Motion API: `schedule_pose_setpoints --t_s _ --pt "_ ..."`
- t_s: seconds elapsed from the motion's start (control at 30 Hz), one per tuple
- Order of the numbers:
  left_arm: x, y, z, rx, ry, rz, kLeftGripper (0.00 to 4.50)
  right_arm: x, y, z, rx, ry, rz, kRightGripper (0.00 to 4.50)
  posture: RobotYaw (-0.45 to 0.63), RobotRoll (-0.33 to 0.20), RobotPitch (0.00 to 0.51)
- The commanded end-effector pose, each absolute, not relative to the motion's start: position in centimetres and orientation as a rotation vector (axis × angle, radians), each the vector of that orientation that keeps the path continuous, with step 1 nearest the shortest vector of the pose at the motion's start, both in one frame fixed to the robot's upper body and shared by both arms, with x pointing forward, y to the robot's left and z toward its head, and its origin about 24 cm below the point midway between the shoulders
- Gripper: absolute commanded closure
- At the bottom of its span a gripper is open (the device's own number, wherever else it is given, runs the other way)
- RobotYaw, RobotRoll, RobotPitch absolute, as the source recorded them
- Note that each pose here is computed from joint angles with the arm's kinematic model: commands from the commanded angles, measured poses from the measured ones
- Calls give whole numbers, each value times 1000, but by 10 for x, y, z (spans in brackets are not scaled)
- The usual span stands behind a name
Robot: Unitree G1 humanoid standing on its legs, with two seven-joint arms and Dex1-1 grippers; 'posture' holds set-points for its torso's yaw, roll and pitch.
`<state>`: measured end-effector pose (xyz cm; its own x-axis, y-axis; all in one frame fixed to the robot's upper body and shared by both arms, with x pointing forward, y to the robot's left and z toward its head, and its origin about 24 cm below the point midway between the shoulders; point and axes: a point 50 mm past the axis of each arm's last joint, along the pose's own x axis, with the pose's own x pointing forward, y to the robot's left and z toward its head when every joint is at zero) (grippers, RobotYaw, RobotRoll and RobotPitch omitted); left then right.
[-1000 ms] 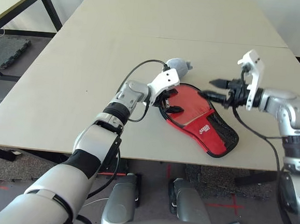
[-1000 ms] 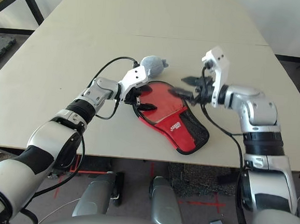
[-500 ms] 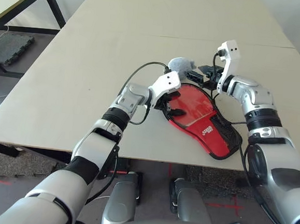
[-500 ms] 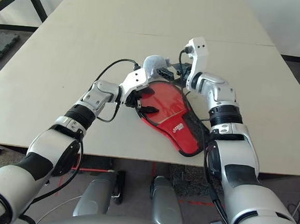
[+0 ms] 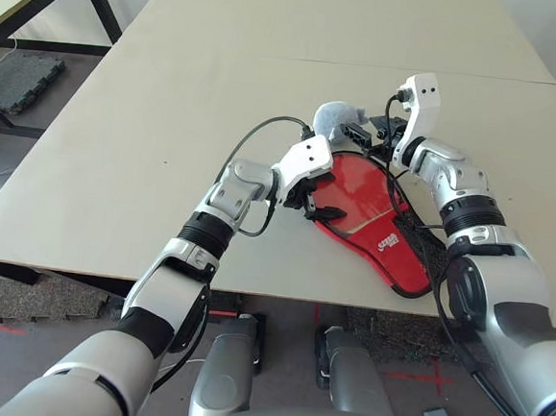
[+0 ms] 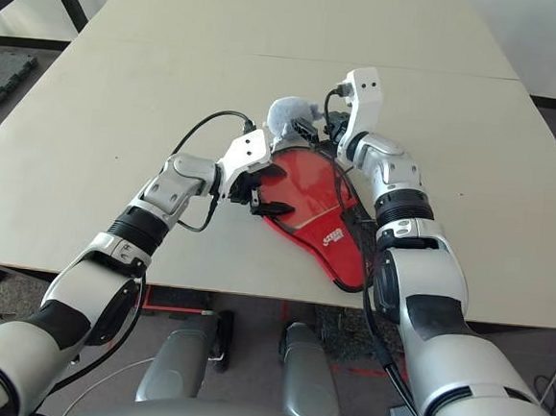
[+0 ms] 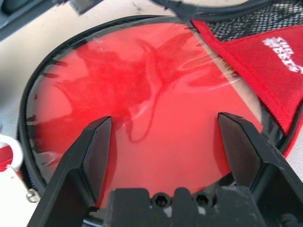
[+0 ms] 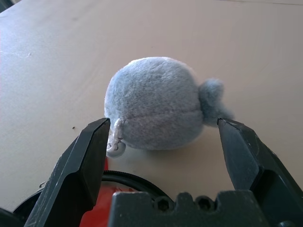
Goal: Store the ping-pong paddle in its case and zip it.
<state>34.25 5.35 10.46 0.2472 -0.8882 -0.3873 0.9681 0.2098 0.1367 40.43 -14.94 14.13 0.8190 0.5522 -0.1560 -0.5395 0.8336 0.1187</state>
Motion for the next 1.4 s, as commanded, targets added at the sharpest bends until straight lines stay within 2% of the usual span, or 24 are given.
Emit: schedule_pose_setpoints --t_s 0.03,0.07,0.17,0.5,0.93,0.97,1.07,1.37,1.4 --pt "335 57 85 372 343 -1316 33 407 -147 140 71 191 556 0 171 0 206" --pt "334 57 85 371 343 -1315 33 407 -146 139 71 195 550 0 174 0 205" --pt "334 57 85 368 342 -1313 0 408 -145 134 63 214 522 621 181 0 206" --pt "331 57 85 362 343 -1313 0 409 -143 127 55 234 497 4457 188 0 210" --pt "329 53 85 357 339 -1319 0 410 -150 139 60 195 506 4457 181 0 206" --pt "329 53 85 357 339 -1320 0 410 -152 141 61 191 510 4300 178 0 206" --pt "329 52 86 357 337 -1325 0 409 -157 145 54 182 527 3501 173 0 205" --pt "330 49 86 357 333 -1334 0 401 -168 162 21 161 563 73 160 0 206" --pt "329 48 86 357 333 -1335 0 402 -168 164 17 158 562 30 159 0 207"
